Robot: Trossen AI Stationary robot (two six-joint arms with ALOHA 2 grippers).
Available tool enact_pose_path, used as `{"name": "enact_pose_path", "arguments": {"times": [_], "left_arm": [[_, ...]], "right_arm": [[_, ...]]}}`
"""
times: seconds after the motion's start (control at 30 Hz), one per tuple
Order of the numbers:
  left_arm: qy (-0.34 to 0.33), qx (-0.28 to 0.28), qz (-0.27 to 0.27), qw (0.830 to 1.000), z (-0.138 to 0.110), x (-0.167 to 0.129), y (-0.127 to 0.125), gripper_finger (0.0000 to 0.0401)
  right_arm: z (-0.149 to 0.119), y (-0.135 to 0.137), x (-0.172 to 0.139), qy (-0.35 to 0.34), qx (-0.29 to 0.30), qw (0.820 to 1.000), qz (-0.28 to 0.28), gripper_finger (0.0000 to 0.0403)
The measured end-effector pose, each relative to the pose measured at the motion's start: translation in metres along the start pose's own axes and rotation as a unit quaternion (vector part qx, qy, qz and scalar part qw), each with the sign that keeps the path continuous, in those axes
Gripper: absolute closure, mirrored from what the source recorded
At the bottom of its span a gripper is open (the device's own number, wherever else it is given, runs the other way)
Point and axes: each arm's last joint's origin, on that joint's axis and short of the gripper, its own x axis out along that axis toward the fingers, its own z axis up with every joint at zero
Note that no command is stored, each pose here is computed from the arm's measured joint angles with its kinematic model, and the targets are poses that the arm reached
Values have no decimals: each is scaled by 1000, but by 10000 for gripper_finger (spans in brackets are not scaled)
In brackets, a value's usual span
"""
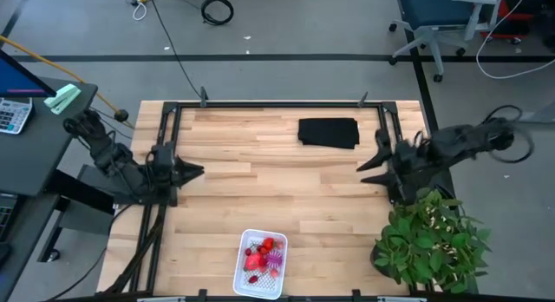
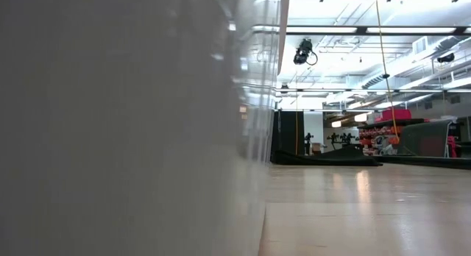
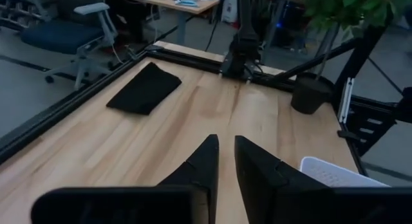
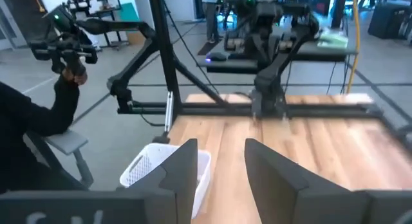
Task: Pick and placing Produce into tupperware
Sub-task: Return to Home Position
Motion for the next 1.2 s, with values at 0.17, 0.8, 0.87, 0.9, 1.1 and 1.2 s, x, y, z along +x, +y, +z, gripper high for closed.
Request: {"name": "enact_pose_path", "arguments": {"times": [0.17, 0.8, 0.87, 0.9, 1.1, 1.2], "left_arm": [[-7, -44, 5, 999, -20, -2, 16, 340], [-45, -115, 34, 992, -95, 9, 49, 339], [-44, -121, 32, 991, -104, 12, 50, 340], [-46, -126, 31, 991, -108, 13, 50, 341], [-68, -123, 16, 990, -128, 22, 49, 350], [-75, -115, 8, 990, -131, 23, 49, 349]], "right_arm": [[-57, -8, 4, -20, 32, 999, 4, 266], [-162, -31, -23, -129, 52, 990, 10, 266], [-168, -32, -22, -125, 51, 991, 8, 266], [-170, -32, -21, -125, 51, 991, 5, 266], [-180, -33, -15, -123, 64, 990, 3, 266], [-186, -33, -11, -122, 64, 990, 3, 266]]}}
